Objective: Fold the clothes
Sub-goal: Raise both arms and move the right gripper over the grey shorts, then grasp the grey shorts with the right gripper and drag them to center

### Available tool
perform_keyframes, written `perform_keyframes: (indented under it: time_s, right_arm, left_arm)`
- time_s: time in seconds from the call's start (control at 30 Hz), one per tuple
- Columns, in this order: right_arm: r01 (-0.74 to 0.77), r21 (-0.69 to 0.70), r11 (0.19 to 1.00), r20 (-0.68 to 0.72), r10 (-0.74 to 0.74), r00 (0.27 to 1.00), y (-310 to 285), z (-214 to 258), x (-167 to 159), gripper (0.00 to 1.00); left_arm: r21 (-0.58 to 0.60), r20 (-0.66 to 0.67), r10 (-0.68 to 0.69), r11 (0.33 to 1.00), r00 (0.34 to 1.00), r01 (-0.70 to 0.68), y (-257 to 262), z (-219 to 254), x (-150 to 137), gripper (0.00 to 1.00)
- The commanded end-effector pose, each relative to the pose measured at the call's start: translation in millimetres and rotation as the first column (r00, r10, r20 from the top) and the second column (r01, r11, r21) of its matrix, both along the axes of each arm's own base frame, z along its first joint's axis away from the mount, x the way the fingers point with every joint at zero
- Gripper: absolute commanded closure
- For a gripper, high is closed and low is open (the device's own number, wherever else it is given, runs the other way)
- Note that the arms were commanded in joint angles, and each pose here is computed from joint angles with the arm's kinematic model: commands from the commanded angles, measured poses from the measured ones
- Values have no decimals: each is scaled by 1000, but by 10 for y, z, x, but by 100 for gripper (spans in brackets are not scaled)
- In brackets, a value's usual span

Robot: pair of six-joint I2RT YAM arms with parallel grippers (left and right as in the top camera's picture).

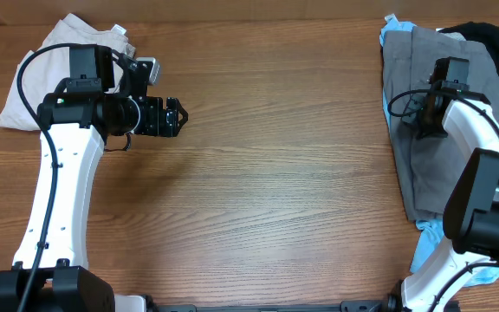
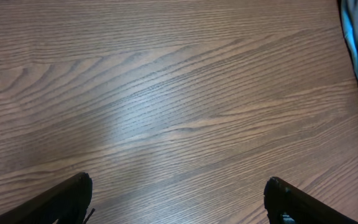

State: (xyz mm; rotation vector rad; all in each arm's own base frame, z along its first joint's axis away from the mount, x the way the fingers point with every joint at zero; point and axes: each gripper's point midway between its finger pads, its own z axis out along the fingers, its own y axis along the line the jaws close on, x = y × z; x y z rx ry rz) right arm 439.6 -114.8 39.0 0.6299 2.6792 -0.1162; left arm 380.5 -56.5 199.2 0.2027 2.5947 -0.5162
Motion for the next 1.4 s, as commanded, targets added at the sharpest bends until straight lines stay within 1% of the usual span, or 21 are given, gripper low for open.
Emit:
perform_keyframes:
  time_s: [0.0,0.07,0.13,0.17,0.3,0.37,0.43,0.57,0.67,0.8,0.9,1.03,1.13,1.3,1.37]
  right_arm:
    - [-2,-22,1000,123,5,992,-38,584,171,66]
    - [-2,-25,1000,138,5,990,-38,720,174,76]
    - [-2,-26,1000,145,6,989,-36,802,168,92]
    - [-2,-27,1000,145,6,989,-35,812,162,96]
    - [-2,-21,1000,124,5,992,-24,786,113,96]
    - [-2,-20,1000,118,5,993,-22,779,102,96]
    - [-6,-16,1000,116,8,993,-6,775,99,96]
    - [-20,11,1000,108,19,994,51,833,75,96]
    - [-40,41,998,118,34,992,126,975,67,96]
    - [-80,81,993,152,67,986,281,1293,62,96]
    - [-123,97,988,177,104,979,452,1548,43,96]
    - [-197,84,977,186,179,966,729,1780,-8,96]
    - [-244,87,966,179,226,958,952,1855,-48,96]
    - [-344,102,934,152,327,933,1431,1843,-124,96]
    - [-386,117,915,152,368,917,1655,1841,-152,96]
  left_arm:
    - [21,33,-26,999,999,25,-4,68,47,9]
    - [21,34,-26,999,999,25,-4,68,48,9]
    - [20,33,-26,999,999,25,-5,67,47,9]
    - [20,33,-26,999,999,25,-5,66,46,10]
    - [20,32,-26,999,999,25,-5,66,43,11]
    - [20,32,-26,999,999,25,-5,67,44,14]
    - [20,32,-26,999,999,25,-5,67,44,19]
    - [15,27,-15,1000,1000,15,-2,66,44,21]
    - [19,27,-13,1000,1000,13,6,64,45,21]
    - [18,26,-11,1000,1000,10,6,65,46,22]
    - [16,27,-3,1000,1000,3,9,78,53,22]
    - [10,43,11,1000,999,-11,12,179,88,22]
    - [3,60,24,1000,998,-24,20,309,114,23]
    - [5,94,38,999,995,-39,71,607,121,23]
    - [21,98,54,998,994,-56,122,683,111,23]
